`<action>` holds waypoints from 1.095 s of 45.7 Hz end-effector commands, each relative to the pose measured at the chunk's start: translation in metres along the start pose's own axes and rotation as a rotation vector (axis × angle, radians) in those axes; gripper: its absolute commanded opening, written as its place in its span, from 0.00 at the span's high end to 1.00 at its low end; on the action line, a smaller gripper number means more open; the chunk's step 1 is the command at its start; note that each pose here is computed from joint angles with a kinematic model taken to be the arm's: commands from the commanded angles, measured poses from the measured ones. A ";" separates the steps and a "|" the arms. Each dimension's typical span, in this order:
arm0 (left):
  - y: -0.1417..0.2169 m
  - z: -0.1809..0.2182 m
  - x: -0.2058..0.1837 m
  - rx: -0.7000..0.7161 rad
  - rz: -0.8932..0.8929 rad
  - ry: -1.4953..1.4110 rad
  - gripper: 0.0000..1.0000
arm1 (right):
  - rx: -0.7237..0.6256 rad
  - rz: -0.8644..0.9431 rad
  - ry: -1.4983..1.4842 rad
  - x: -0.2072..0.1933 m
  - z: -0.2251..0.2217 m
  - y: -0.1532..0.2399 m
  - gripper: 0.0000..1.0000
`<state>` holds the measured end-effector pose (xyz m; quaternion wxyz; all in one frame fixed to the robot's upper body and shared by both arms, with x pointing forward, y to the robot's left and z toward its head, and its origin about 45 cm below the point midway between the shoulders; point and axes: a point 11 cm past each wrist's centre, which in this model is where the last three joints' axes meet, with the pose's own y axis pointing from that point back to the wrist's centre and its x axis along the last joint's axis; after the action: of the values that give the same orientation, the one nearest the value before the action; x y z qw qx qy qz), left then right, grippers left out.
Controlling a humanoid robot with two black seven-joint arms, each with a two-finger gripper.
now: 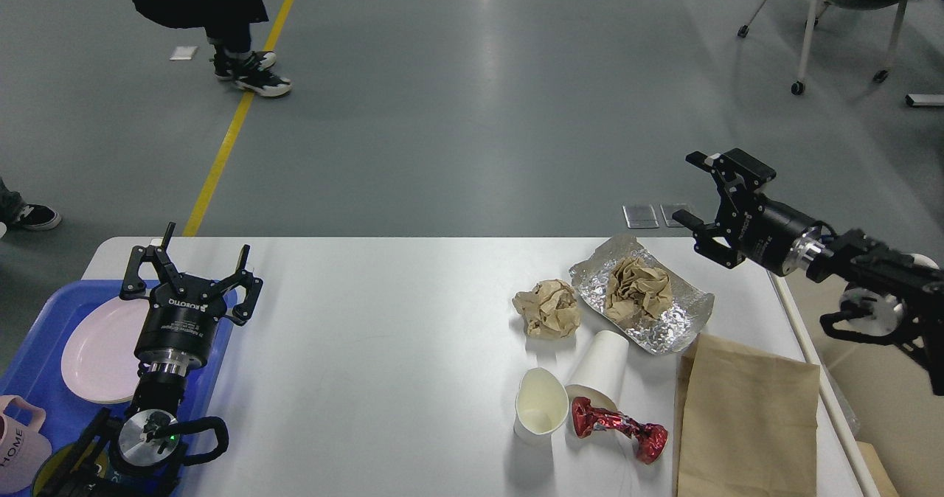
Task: Tidy desktop
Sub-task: 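Raise the right gripper up out of the bin over the table, then lower the right gripper onto the brown paper bag and grasp it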
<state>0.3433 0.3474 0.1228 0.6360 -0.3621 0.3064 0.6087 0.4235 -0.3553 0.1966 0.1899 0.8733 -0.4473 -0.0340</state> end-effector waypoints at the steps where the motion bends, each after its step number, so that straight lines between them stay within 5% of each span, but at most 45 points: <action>1: 0.000 0.000 0.000 0.000 0.000 0.000 0.04 | -0.189 -0.086 0.259 0.018 -0.028 0.009 0.00; 16: 0.000 0.000 0.000 0.000 0.000 0.000 0.04 | -0.469 -0.347 0.504 -0.008 -0.126 0.034 0.00; 30: 0.000 0.000 0.000 0.000 0.000 0.001 0.04 | -0.980 -0.411 0.736 -0.056 -0.149 0.074 0.00; 39: 0.000 0.000 0.000 0.000 0.000 0.000 0.04 | -1.025 -0.441 0.813 -0.100 -0.188 0.102 0.00; 50: 0.000 0.000 0.000 0.000 0.000 0.000 0.04 | -1.065 -0.494 0.803 -0.122 -0.185 0.108 0.00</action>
<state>0.3434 0.3474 0.1228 0.6359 -0.3622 0.3064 0.6087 0.3149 -0.2616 0.3962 0.7234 0.6865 -0.0622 0.0401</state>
